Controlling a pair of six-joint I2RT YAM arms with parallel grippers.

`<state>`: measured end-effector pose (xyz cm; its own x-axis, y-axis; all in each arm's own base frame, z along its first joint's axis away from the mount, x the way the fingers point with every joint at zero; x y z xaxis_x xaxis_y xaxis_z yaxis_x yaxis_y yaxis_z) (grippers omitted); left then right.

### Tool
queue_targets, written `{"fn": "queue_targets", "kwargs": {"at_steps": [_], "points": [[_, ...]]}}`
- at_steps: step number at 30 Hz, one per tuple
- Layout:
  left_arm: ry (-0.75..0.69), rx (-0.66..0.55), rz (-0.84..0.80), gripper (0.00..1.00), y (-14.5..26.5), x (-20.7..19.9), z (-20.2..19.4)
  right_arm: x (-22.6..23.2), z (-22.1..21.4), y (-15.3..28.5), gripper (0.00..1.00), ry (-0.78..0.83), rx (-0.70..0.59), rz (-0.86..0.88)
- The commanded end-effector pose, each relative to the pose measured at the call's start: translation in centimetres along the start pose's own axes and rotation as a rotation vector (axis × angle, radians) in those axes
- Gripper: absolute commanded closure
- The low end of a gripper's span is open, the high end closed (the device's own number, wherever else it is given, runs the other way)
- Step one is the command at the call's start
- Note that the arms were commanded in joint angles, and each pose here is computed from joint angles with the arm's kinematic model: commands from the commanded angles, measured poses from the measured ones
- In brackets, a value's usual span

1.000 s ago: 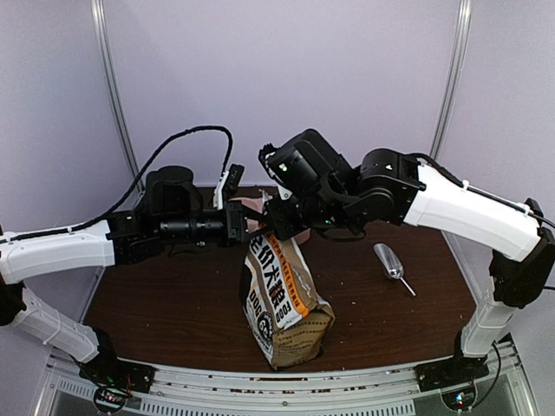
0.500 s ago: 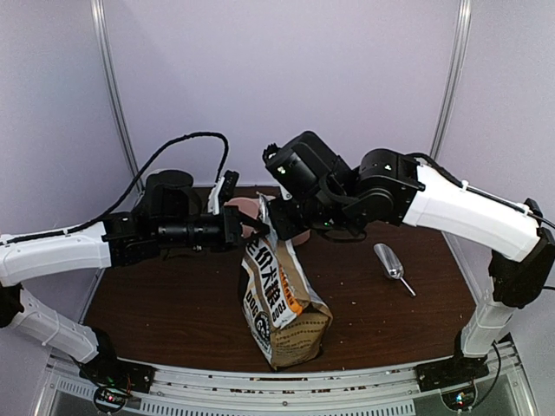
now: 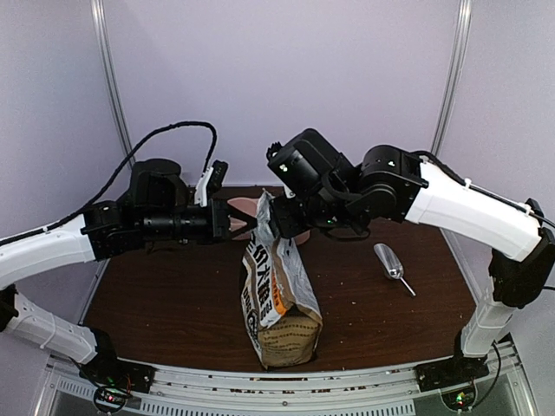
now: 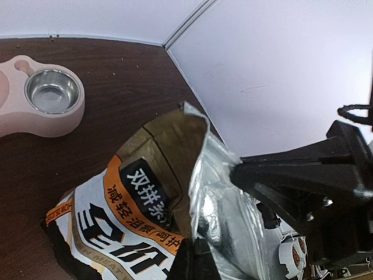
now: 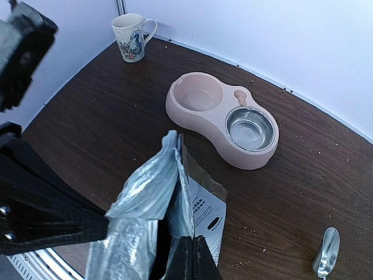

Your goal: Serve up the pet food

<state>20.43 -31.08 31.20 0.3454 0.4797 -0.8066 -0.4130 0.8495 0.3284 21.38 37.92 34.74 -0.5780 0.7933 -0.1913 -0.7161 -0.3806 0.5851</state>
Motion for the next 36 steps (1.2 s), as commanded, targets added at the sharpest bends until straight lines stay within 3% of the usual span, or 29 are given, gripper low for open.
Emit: {"fn": "queue_targets", "kwargs": {"at_steps": [1,8,14,18,24,36], "points": [[-0.102,-0.163,0.073,1.0,3.6,-1.4,3.9,-2.7,0.7,2.3,1.0,-0.049,-0.007,-0.021],[-0.151,-0.086,0.014,1.0,3.7,-3.0,3.4,-3.1,1.5,3.0,1.0,-0.087,-0.019,0.032],[-0.162,-0.028,-0.02,0.55,2.5,-3.7,2.7,-2.4,1.4,3.7,0.71,-0.144,-0.027,0.118],[-0.156,0.001,-0.034,0.38,1.4,-4.0,1.9,-1.9,0.7,4.3,0.51,-0.202,-0.036,0.16],[-0.141,0.046,-0.017,0.34,-0.5,-3.3,1.0,-1.4,-0.2,4.6,0.36,-0.281,-0.061,0.208],[-0.125,0.033,-0.042,0.24,-1.6,-3.3,1.0,-1.4,-0.9,4.0,0.29,-0.308,-0.055,0.181]]}}
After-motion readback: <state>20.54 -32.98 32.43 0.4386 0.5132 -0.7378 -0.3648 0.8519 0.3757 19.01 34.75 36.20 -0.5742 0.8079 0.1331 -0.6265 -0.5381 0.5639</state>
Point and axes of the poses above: each gripper's point midway between its finger pads, its own y axis back along the fingers, its own x axis along the line the jaws close on, z = x × y, the point moved 4 cm from there along y, back along the fingers, and after that the axes turned 12 degrees about y, right-handed, at the moved point
